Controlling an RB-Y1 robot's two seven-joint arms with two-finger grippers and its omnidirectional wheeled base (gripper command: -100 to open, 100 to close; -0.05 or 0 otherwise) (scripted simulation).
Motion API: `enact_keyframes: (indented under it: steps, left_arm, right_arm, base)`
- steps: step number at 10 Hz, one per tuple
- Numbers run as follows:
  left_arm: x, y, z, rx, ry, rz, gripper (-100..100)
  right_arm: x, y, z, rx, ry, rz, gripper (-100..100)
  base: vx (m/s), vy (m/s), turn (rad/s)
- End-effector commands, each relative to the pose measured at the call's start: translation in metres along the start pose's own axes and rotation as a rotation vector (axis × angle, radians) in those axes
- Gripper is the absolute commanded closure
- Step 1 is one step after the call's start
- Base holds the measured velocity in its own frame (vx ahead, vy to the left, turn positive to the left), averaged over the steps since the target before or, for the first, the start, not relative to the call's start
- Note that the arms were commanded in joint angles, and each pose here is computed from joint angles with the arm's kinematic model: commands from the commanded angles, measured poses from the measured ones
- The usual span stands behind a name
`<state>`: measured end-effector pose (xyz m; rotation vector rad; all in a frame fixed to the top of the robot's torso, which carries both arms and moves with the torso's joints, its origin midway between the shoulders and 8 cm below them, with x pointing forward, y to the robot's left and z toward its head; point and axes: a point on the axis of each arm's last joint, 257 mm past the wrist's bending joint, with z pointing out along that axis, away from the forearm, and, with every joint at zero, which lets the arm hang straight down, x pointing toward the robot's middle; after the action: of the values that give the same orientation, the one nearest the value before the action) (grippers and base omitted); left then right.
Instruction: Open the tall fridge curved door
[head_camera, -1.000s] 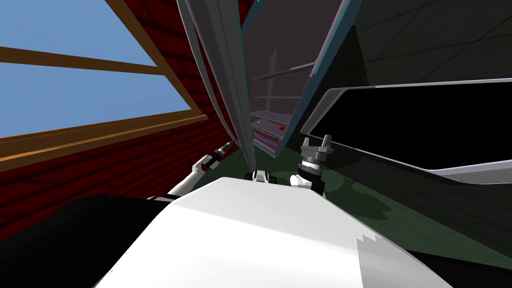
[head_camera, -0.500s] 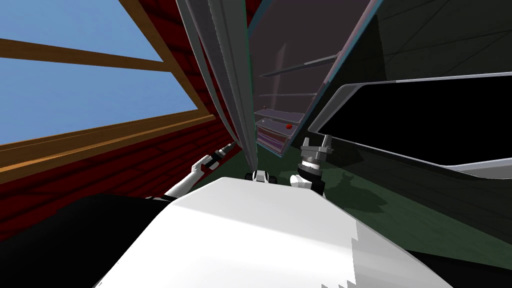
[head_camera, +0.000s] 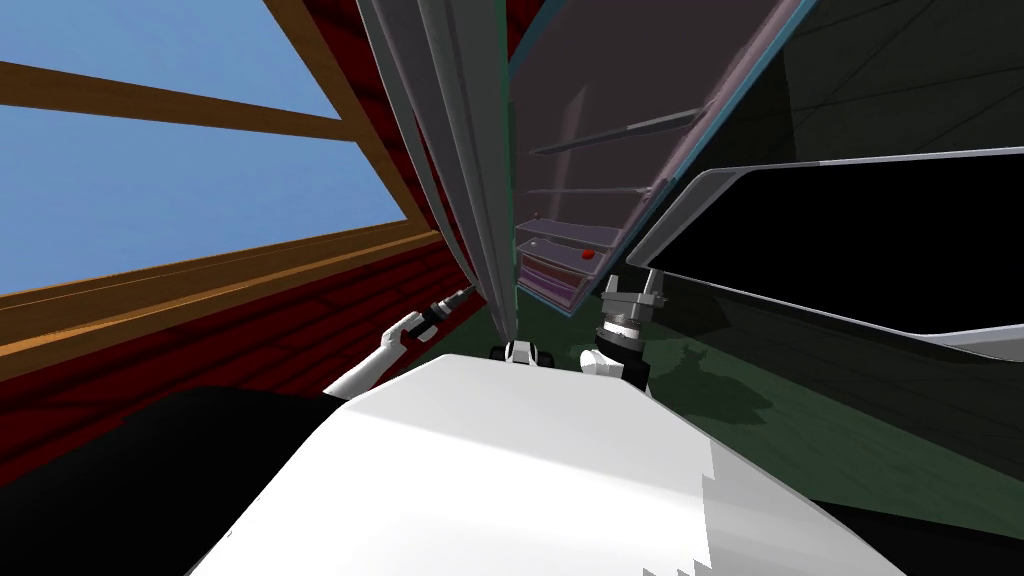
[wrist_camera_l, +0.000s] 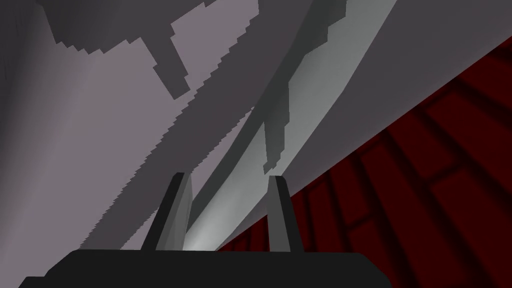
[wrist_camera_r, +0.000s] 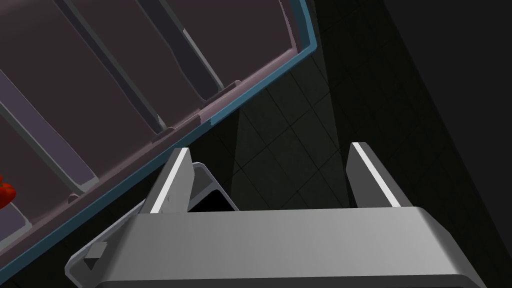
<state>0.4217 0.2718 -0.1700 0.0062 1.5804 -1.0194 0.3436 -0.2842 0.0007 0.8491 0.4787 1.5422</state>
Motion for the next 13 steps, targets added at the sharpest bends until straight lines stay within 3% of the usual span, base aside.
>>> enact_keyframes:
  steps: [1,2,3,6,12,13]
  left_arm:
    - [0.005,-0.016,0.003,0.047,0.021,0.003,100]
    - [0.005,-0.016,0.003,0.047,0.021,0.003,100]
    - [0.011,-0.026,0.002,0.074,0.041,0.000,100]
    - [0.011,-0.026,0.002,0.074,0.041,0.000,100]
    - [0.011,-0.026,0.002,0.074,0.041,0.000,100]
    - [0.015,-0.032,0.001,0.091,0.052,-0.001,100]
  right_arm:
    - [0.000,0.000,0.000,0.000,0.000,0.000,0]
    - [0.000,0.000,0.000,0.000,0.000,0.000,0]
    - [0.000,0.000,0.000,0.000,0.000,0.000,0]
    - [0.000,0.000,0.000,0.000,0.000,0.000,0]
    - [0.000,0.000,0.000,0.000,0.000,0.001,0]
    - [0.000,0.000,0.000,0.000,0.000,0.001,0]
  base:
    - [-0.007,0.248,-0.002]
    - [-0.015,0.221,-0.045]
    - [-0.010,0.227,-0.029]
    - [0.000,0.132,0.003]
    - [-0.001,-0.007,-0.004]
    - [-0.001,0.090,-0.007]
